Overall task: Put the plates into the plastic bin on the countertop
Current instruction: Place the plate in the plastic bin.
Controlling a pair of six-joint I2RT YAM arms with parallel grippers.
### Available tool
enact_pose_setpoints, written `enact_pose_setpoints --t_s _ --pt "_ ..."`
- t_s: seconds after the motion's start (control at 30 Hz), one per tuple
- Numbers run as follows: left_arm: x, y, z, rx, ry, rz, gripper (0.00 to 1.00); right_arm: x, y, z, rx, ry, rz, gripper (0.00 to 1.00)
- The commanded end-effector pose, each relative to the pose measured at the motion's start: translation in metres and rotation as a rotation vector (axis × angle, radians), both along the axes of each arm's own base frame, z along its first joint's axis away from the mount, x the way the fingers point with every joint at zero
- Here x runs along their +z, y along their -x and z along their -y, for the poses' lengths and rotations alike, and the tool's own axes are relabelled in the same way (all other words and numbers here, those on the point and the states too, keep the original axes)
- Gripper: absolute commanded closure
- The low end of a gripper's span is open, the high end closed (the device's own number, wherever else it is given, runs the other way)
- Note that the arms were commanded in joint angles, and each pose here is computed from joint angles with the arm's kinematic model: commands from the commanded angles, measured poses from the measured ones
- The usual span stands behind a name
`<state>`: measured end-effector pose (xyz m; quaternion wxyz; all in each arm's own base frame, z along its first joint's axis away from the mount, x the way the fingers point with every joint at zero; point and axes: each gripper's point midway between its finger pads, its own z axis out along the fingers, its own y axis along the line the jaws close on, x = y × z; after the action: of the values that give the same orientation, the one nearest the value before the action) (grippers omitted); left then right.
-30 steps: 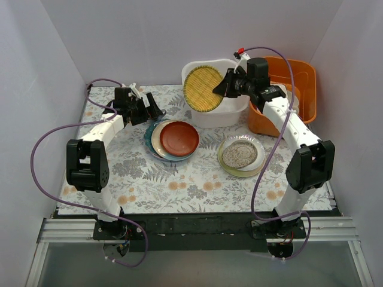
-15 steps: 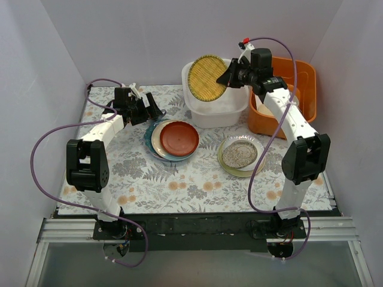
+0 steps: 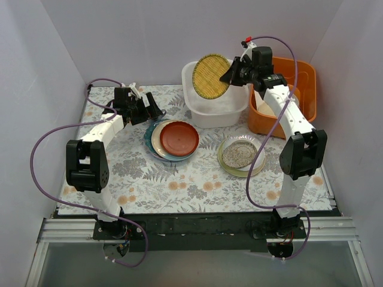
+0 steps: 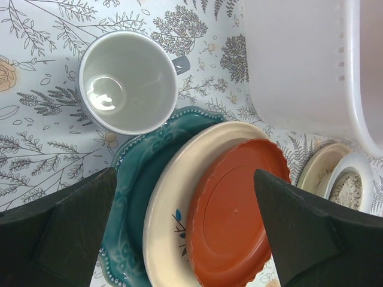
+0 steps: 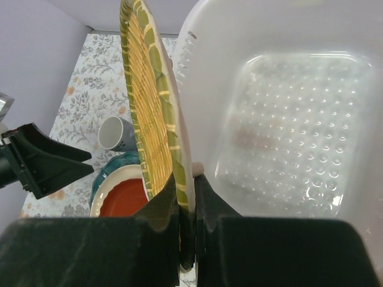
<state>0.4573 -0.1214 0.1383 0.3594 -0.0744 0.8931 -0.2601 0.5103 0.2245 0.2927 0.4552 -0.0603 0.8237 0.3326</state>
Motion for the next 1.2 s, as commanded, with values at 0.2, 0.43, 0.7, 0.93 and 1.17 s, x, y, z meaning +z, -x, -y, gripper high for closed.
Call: enact_pose_setpoints --t_s 0.2,0.43,0.7,0.93,1.17 --pt "0.035 0.003 -0.001 -0.01 0.008 0.084 0.02 0.001 -0.032 0.0 -0.045 -0.011 0.048 0.99" --pt "0.035 0.004 0.001 -0.019 0.015 0.085 0.02 -0.033 -0.052 -0.004 -0.053 -0.012 -0.01 0.99" --pt "0.039 0.005 0.003 -0.026 0.023 0.093 0.02 -0.064 -0.066 -0.01 -0.062 -0.024 -0.065 0.99" --pt "0.041 0.006 0.003 -0.028 0.028 0.094 0.02 -0.101 -0.069 -0.011 -0.061 -0.009 -0.134 0.99" --pt "0.042 0.006 0.006 -0.037 0.041 0.094 0.02 -0.121 -0.069 -0.011 -0.069 -0.003 -0.174 0.99"
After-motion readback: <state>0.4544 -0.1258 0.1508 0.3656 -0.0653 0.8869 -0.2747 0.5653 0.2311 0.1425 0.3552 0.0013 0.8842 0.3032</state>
